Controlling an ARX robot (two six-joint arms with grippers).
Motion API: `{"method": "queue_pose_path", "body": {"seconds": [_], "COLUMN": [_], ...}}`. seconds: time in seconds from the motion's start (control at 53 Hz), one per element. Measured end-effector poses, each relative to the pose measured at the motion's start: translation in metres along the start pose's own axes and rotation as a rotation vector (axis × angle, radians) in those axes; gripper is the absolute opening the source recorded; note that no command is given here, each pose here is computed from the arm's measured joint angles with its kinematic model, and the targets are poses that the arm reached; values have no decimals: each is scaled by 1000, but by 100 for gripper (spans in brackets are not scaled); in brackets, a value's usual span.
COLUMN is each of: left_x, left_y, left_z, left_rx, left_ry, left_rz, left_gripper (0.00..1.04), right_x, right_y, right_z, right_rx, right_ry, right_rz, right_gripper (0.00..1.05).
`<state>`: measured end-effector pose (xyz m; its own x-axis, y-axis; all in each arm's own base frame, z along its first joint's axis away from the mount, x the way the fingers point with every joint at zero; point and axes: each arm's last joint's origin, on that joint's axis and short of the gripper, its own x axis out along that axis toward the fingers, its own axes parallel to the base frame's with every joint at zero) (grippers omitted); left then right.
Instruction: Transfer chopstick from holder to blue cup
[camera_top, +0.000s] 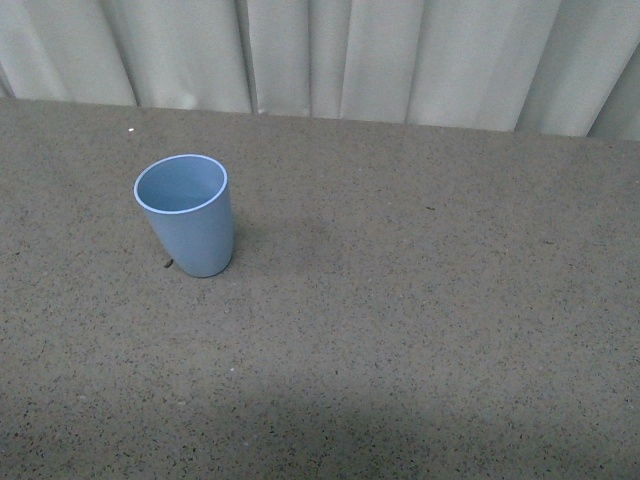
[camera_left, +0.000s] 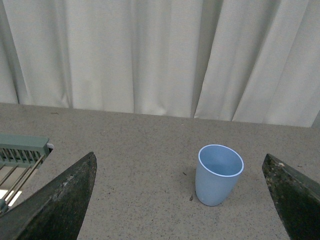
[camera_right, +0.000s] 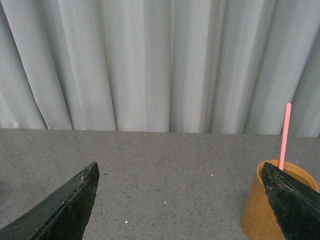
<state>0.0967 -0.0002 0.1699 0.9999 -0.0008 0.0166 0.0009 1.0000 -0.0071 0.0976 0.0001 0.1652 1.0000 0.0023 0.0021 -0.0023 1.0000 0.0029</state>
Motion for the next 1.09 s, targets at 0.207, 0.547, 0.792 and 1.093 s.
{"method": "queue_pose_path", "body": {"seconds": [0.207,0.547,0.792,1.093], "left_x": [0,0,0,0], "left_y": [0,0,0,0], "left_z": [0,0,0,0], "left_rx": [0,0,0,0], "left_ry": [0,0,0,0], "left_rz": [0,0,0,0], "left_gripper": [98,98,98,98], "right_x": [0,0,0,0], "right_y": [0,0,0,0], "right_z": [0,0,0,0], "right_rx": [0,0,0,0], "right_ry": [0,0,0,0], "right_rz": [0,0,0,0], "right_gripper": [95,95,95,95]}}
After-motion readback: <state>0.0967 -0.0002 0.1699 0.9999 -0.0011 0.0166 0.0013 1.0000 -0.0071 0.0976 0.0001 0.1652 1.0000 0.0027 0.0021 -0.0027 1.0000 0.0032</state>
